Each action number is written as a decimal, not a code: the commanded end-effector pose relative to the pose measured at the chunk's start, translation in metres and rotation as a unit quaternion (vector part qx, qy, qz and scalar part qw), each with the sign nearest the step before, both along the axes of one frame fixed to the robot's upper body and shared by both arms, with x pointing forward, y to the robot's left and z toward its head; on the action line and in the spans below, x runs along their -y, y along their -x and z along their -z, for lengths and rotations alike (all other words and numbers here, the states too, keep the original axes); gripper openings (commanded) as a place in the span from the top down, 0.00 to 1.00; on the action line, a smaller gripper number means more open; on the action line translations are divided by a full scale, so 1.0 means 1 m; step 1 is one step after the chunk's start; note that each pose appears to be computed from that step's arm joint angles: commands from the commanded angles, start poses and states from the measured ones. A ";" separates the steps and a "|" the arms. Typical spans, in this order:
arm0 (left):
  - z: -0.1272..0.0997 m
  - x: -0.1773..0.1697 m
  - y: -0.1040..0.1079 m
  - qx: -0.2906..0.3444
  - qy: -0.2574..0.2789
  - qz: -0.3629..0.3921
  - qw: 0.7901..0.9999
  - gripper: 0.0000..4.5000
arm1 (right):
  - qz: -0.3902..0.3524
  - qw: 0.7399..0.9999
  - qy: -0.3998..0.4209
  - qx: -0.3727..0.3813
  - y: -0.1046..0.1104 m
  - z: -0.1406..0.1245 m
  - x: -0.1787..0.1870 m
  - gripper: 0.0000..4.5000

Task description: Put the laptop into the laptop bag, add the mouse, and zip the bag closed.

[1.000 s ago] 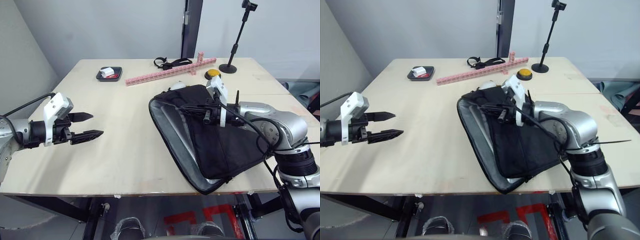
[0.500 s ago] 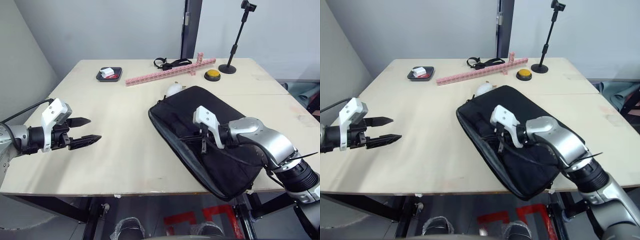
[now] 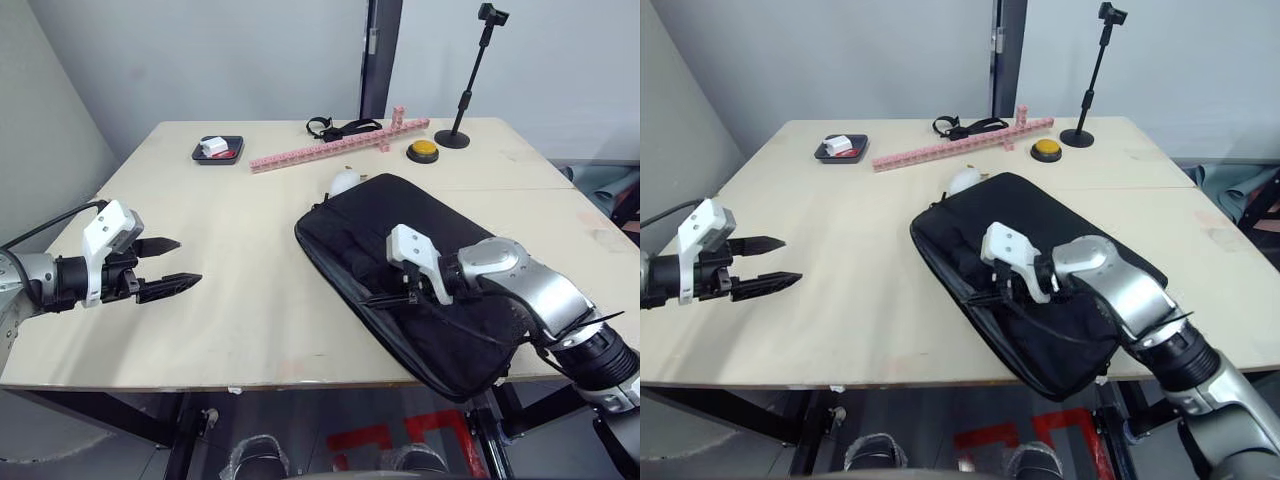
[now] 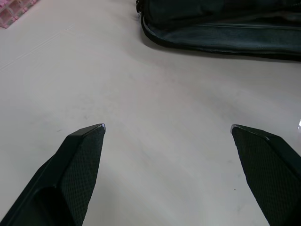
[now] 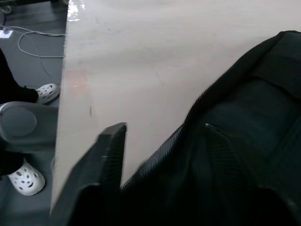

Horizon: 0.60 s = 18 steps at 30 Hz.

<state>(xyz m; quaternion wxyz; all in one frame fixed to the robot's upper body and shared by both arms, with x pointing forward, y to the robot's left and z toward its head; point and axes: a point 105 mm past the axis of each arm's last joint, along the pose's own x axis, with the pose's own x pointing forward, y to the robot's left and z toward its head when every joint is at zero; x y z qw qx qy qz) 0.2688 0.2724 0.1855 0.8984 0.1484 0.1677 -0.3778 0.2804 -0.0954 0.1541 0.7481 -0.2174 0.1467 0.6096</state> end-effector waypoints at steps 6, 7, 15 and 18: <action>-0.014 -0.019 -0.002 0.020 -0.025 -0.015 0.999 0.00 | 0.033 0.999 -0.014 0.039 0.002 -0.068 0.058 0.01; -0.016 -0.022 -0.002 0.021 -0.027 -0.018 0.999 0.00 | 0.045 0.998 -0.004 0.045 0.000 -0.073 0.070 0.01; -0.034 -0.050 -0.003 0.023 -0.043 -0.041 0.998 0.00 | 0.171 0.976 0.119 0.066 -0.001 -0.102 0.173 0.01; -0.037 -0.060 -0.003 0.020 -0.050 -0.051 0.997 0.00 | 0.205 0.964 0.154 0.066 0.001 -0.102 0.201 0.01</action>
